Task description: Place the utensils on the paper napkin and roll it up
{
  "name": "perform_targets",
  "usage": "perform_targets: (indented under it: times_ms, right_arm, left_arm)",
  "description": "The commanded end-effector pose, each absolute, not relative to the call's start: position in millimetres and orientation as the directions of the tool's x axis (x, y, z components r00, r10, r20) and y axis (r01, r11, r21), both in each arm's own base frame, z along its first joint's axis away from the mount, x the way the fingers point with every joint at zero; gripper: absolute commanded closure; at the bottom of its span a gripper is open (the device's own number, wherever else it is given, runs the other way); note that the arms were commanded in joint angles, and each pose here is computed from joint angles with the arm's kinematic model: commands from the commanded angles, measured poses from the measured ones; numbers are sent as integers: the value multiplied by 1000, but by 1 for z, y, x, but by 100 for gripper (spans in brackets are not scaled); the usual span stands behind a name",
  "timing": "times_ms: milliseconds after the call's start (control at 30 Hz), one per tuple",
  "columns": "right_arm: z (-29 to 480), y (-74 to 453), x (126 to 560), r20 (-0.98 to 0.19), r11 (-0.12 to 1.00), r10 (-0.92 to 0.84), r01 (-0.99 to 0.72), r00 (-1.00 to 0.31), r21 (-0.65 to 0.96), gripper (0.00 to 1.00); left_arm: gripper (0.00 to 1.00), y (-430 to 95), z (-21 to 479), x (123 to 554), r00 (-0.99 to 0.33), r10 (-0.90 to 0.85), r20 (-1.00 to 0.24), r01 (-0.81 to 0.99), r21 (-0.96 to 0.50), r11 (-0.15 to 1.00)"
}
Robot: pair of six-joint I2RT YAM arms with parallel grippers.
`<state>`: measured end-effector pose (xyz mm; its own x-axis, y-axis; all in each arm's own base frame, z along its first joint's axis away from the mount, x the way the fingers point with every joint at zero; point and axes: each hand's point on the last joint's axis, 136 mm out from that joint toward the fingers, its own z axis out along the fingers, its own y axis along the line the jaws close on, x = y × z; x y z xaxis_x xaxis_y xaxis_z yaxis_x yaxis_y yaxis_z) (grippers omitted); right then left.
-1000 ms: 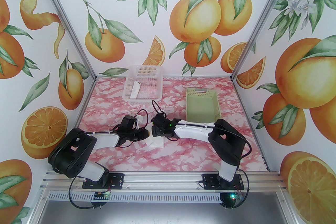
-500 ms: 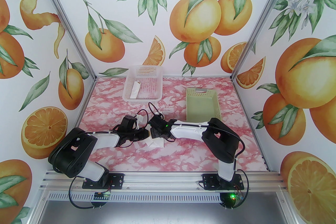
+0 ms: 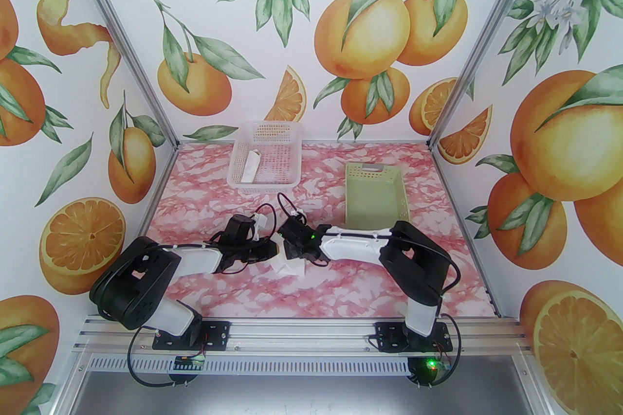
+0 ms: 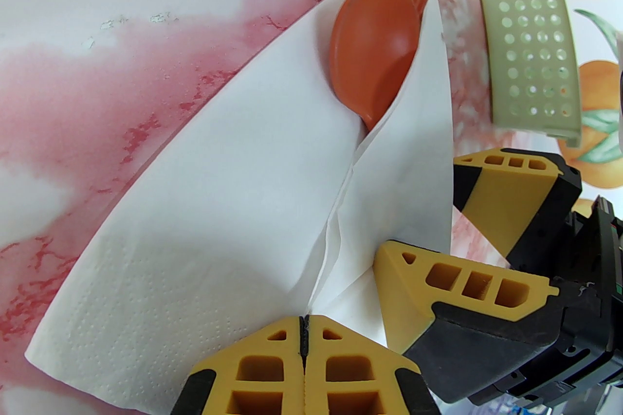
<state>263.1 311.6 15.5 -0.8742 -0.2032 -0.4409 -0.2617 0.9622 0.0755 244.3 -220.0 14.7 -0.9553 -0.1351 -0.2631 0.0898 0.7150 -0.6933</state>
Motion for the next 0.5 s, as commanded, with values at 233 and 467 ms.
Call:
perform_targets:
  times_ms: [233,467]
  right_arm:
    - [4,288,247,-384,967,-228,-255,-895,21,40]
    - [32,321,256,-422,945,-200,-289,-884,156,32]
  left_arm:
    - [98,-208,1,239,-959,-137,-247,58,-647,760]
    - [98,-208,-3,236,-961,-123,-246,64,-635,770]
